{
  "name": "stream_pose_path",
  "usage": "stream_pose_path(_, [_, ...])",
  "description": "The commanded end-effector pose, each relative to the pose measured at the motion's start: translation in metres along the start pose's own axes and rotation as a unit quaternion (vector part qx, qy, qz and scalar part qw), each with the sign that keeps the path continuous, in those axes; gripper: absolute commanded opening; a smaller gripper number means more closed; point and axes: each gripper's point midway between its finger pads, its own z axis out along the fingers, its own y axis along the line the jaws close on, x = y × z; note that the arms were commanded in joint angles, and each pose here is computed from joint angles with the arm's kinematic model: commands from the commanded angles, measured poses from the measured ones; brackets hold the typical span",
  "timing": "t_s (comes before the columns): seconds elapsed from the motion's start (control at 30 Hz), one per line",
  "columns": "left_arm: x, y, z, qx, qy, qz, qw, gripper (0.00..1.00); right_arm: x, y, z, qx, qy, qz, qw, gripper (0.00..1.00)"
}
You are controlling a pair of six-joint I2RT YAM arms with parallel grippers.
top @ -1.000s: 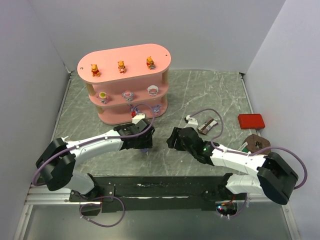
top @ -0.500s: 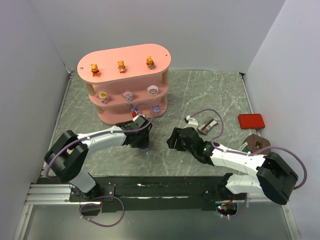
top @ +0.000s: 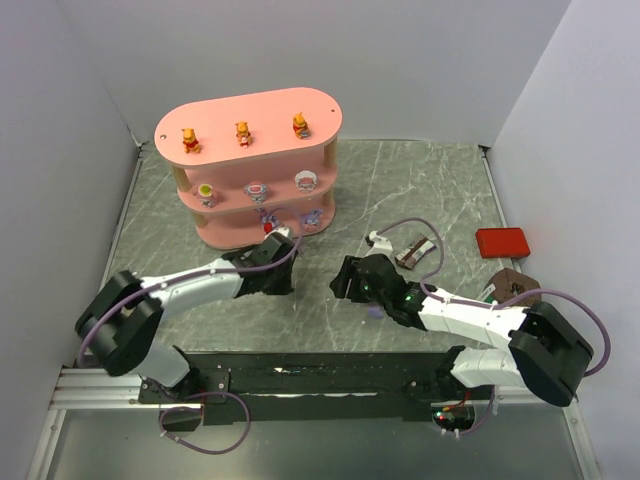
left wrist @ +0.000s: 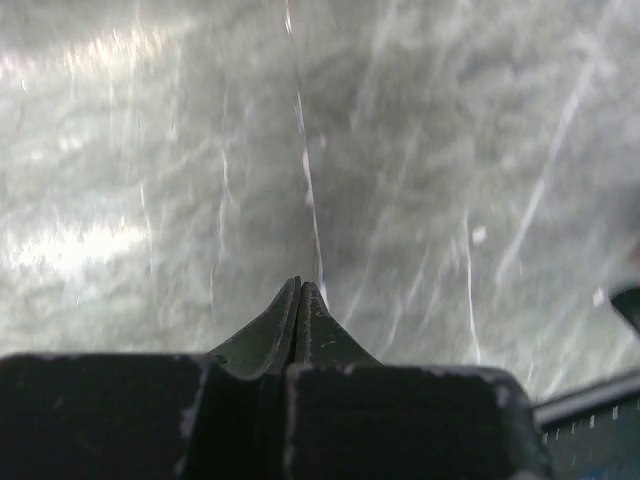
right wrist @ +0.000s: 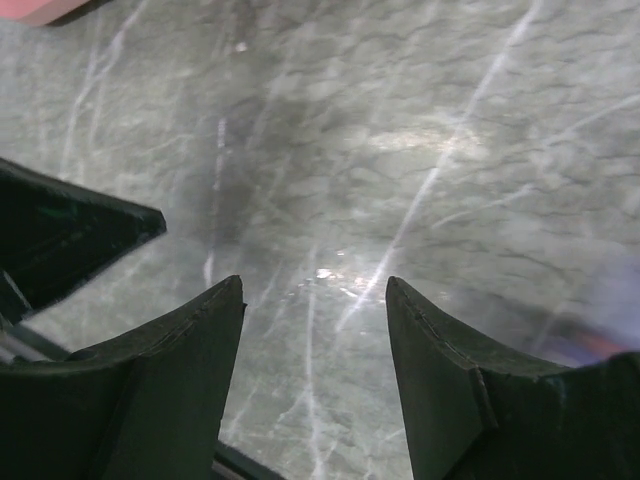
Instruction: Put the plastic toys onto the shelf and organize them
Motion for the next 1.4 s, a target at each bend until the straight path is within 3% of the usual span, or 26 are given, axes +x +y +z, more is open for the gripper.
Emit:
stream_pose_path(0.0, [-0.021,-0.024,-0.031,0.083,-0.062,0.018,0.995,0.01,-0.005,0.018,-0.003,-0.049,-0.007,0.003,0.999,0.67])
stream_pose_path(0.13, [-0.017,-0.015,-0.031,0.064,-0.056,0.018,0.996,0.01,-0.011,0.009,0.001,-0.010,-0.007,0.006,1.000,0.68])
stream_pose_path(0.17, [-0.015,-0.016,-0.030,0.066,-0.052,0.016,0.996,0.03,-0.008,-0.013,0.002,0.045,-0.005,0.007,0.999,0.67])
stream_pose_path(0.27, [-0.010,-0.022,-0.029,0.086,-0.048,0.013,0.995,0.14,-0.012,-0.046,-0.010,0.135,-0.020,0.032,0.990,0.68])
stream_pose_path(0.43, [-0.012,-0.033,-0.028,0.111,-0.050,0.018,0.992,0.24,-0.031,-0.105,-0.045,0.278,-0.088,0.102,0.951,0.81])
stream_pose_path(0.6, [-0.015,-0.041,-0.031,0.135,-0.060,0.027,0.989,0.33,-0.027,-0.158,-0.092,0.398,-0.101,0.150,0.899,0.93])
stream_pose_path(0.77, [-0.020,-0.045,-0.032,0.145,-0.074,0.033,0.986,0.40,-0.031,-0.184,-0.119,0.462,-0.121,0.213,0.852,0.94])
stream_pose_path(0.87, [-0.020,-0.045,-0.032,0.146,-0.076,0.033,0.986,0.43,-0.022,-0.191,-0.107,0.443,-0.089,0.259,0.854,0.94])
stream_pose_path(1.2, [-0.024,-0.045,-0.041,0.151,-0.088,0.028,0.984,0.51,0.014,-0.187,-0.066,0.370,-0.017,0.291,0.882,0.84])
stream_pose_path(1.3, [-0.022,-0.044,-0.039,0.148,-0.085,0.027,0.985,0.53,0.021,-0.188,-0.058,0.360,-0.012,0.290,0.887,0.71])
stream_pose_path(1.37, [-0.021,-0.045,-0.040,0.153,-0.084,0.026,0.984,0.55,0.021,-0.187,-0.055,0.353,-0.013,0.287,0.890,0.47])
